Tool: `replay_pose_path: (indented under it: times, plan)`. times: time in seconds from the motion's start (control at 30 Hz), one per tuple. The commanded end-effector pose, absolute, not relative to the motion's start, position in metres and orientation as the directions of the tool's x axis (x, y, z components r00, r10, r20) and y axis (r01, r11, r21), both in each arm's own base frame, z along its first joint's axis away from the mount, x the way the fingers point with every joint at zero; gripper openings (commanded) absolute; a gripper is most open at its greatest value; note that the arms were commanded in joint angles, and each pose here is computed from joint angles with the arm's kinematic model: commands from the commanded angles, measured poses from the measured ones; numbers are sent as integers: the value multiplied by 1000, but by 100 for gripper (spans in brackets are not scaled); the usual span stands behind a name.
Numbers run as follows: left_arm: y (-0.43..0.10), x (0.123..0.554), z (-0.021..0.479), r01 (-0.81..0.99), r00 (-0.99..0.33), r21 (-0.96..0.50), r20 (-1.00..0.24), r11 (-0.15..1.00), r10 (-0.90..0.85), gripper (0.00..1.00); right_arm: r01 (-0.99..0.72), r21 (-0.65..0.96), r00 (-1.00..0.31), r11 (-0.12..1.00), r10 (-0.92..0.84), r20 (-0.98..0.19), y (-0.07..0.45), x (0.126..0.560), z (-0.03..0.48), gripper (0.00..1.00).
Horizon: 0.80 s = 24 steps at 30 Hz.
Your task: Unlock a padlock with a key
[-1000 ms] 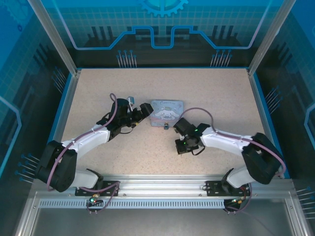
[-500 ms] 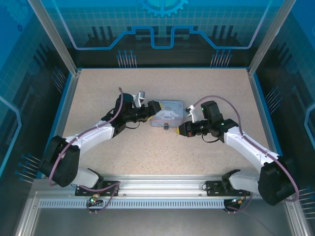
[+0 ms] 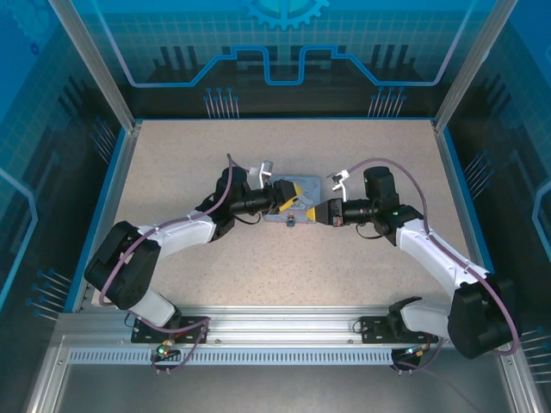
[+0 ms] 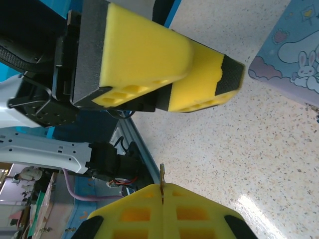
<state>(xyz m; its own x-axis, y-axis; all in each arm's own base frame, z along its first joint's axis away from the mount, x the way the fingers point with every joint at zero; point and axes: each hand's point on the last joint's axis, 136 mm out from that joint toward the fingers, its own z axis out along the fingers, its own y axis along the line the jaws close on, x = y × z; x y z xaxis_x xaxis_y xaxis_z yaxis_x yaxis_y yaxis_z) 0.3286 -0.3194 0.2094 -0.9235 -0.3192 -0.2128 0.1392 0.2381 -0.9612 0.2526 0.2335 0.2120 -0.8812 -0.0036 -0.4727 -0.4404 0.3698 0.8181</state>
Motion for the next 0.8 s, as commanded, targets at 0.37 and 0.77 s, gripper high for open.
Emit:
replay_pose_path:
  times: [0.37,0.77]
  plan:
    - [-347,311,247,234,-938,-972,-222,-15,-267,33,-427,835,-883,347,38,-468,230,264,217,0]
    - [-354,302,239,220,-948,-975,-208,-24,-241,26,-405,838,-887,366,67,-457,224,270,212,0]
